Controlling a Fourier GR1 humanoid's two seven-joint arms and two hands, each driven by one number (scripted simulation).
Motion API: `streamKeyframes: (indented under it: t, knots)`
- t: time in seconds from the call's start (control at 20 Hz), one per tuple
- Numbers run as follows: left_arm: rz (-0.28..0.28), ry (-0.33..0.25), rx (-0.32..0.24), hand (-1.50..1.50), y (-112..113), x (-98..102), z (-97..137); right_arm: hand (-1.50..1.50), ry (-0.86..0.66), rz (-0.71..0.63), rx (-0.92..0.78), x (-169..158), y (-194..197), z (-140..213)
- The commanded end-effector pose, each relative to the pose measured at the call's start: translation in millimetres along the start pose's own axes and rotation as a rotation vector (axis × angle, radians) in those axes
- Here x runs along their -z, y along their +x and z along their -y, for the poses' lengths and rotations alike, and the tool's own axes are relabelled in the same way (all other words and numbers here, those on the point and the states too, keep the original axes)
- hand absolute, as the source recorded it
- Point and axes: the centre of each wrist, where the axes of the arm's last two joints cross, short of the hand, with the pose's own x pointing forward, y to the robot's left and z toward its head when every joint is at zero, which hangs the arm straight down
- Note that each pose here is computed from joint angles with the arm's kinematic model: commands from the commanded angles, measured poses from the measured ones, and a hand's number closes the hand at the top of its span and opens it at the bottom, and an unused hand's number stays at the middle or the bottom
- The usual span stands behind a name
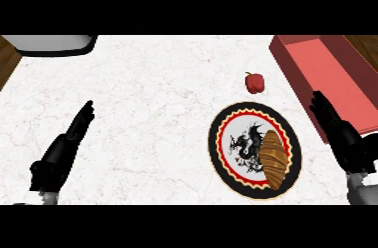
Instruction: Pick the bell pepper from the plate and place it in the cardboard box
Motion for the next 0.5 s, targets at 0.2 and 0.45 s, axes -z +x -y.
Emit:
streamKeyframes:
  t: [0.2,0.45]
  knots:
    - [0.020,0.165,-0.229,0.00,19.0,16.9,-10.7,1.50,-0.556,0.022,0.451,14.1,-19.4,58.4]
    - [0.010,0.111,-0.358,0.00,33.2,29.5,10.9,-1.50,-0.691,-0.179,0.219,20.0,-58.8,67.0]
